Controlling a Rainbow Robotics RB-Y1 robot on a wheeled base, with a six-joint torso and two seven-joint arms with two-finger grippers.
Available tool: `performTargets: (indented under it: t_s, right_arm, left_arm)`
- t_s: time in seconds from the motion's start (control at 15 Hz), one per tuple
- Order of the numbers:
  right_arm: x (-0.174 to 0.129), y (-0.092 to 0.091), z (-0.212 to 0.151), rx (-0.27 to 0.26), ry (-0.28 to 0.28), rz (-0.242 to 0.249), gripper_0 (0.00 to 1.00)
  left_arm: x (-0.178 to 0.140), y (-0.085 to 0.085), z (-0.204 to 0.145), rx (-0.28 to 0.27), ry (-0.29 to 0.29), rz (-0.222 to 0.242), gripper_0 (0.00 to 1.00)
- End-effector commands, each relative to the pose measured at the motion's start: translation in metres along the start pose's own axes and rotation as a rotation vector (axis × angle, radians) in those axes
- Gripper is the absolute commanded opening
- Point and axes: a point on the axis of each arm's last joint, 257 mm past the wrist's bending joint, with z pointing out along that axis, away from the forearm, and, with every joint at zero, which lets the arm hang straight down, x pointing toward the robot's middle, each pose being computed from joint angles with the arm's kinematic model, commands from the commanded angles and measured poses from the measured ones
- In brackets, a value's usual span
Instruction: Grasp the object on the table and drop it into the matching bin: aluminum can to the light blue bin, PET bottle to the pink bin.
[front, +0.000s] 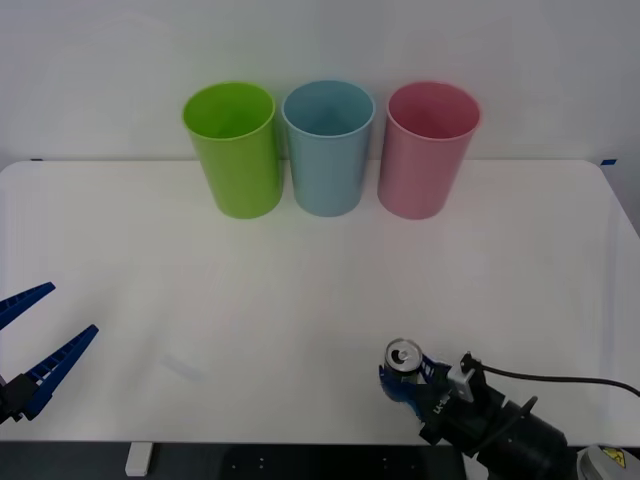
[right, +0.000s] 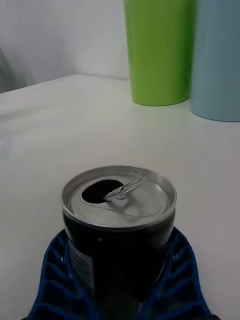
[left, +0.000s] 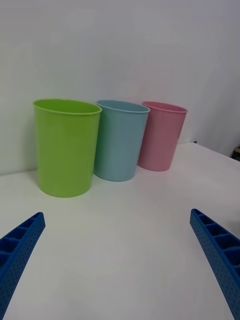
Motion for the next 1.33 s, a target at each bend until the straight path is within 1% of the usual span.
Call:
performTargets:
  t_s: [0.07,0.2,0.33,0.4,0.47,0.53,0.67,0.87,1.0,1.2,1.33]
  right_arm:
    - [-0.005,-0.004,0.001,0.006,-0.011,0.006,0.0]
    - [-0.008,-0.008,0.001,0.012,-0.02,0.013,0.0]
    - [-0.019,-0.016,0.0,0.017,-0.038,0.005,0.0]
    - [-0.025,-0.018,0.0,0.019,-0.047,0.017,0.0]
    - [-0.034,-0.02,0.0,0.015,-0.06,0.046,0.0]
    - [-0.045,-0.022,0.0,0.01,-0.076,0.06,0.0]
    - [-0.063,-0.025,0.0,0.006,-0.103,0.079,0.0]
    - [-0.095,-0.031,-0.002,-0.004,-0.15,0.093,0.0]
    - [-0.114,-0.034,-0.002,-0.022,-0.176,0.097,0.0]
    - [-0.148,-0.044,-0.006,-0.038,-0.209,0.097,0.0]
    - [-0.17,-0.053,-0.007,-0.041,-0.236,0.068,0.0]
  left_arm:
    - [0.0,0.0,0.0,0.0,0.0,0.0,1.0]
    - [0.0,0.0,0.0,0.0,0.0,0.0,1.0]
    - [0.0,0.0,0.0,0.0,0.0,0.0,1.0]
    - [0.0,0.0,0.0,0.0,0.0,0.0,1.0]
    - [0.0,0.0,0.0,0.0,0.0,0.0,1.0]
    - [0.0,0.0,0.0,0.0,0.0,0.0,1.0]
    - [0.0,0.0,0.0,0.0,0.0,0.0,1.0]
    - [0.0,0.0,0.0,0.0,0.0,0.0,1.0]
    - [0.0,0.0,0.0,0.0,0.0,0.0,1.0]
    - [0.0,0.0,0.0,0.0,0.0,0.0,1.0]
    - [0.0,0.0,0.0,0.0,0.0,0.0,1.0]
